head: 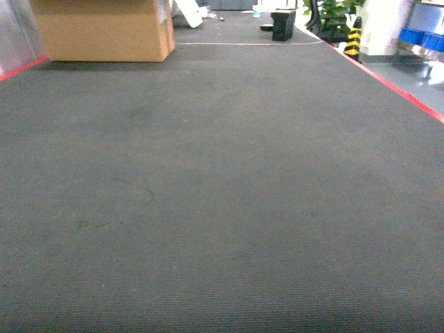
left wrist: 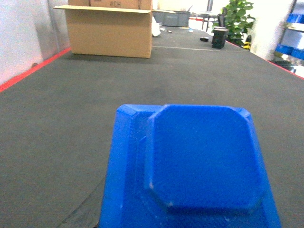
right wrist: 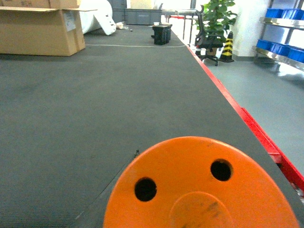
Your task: Sort blue parts and orange caps into right shelf containers
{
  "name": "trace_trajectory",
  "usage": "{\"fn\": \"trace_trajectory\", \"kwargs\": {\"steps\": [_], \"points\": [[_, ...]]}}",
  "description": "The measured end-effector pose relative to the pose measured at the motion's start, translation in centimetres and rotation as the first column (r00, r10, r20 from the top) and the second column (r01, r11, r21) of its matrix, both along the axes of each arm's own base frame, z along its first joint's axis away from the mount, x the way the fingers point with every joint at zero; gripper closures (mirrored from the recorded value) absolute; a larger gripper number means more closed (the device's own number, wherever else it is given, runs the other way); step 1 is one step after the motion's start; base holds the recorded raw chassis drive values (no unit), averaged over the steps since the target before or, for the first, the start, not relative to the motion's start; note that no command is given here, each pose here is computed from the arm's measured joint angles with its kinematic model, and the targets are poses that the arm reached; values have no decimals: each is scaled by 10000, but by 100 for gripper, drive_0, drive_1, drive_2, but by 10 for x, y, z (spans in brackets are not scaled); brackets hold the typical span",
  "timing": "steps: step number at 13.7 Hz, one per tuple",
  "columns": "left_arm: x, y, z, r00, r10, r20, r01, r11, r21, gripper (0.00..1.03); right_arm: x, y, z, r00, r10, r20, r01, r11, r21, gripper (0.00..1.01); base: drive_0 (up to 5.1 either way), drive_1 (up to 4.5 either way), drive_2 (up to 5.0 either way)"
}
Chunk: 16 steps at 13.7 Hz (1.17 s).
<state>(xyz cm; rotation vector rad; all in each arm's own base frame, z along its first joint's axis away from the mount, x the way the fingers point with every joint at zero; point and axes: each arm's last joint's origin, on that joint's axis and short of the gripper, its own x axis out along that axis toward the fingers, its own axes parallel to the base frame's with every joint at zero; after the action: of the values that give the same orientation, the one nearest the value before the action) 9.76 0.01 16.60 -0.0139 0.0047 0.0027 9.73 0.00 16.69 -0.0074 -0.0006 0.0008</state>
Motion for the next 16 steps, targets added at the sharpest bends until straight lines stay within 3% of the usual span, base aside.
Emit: {"fn": "trace_trajectory", "kwargs": {"steps": [16], "points": [[0, 0, 0, 10000, -23, 0, 23, 10000, -4, 61, 0, 0, 0, 10000, -4, 0, 4, 10000, 0, 57, -156, -156, -156]]}}
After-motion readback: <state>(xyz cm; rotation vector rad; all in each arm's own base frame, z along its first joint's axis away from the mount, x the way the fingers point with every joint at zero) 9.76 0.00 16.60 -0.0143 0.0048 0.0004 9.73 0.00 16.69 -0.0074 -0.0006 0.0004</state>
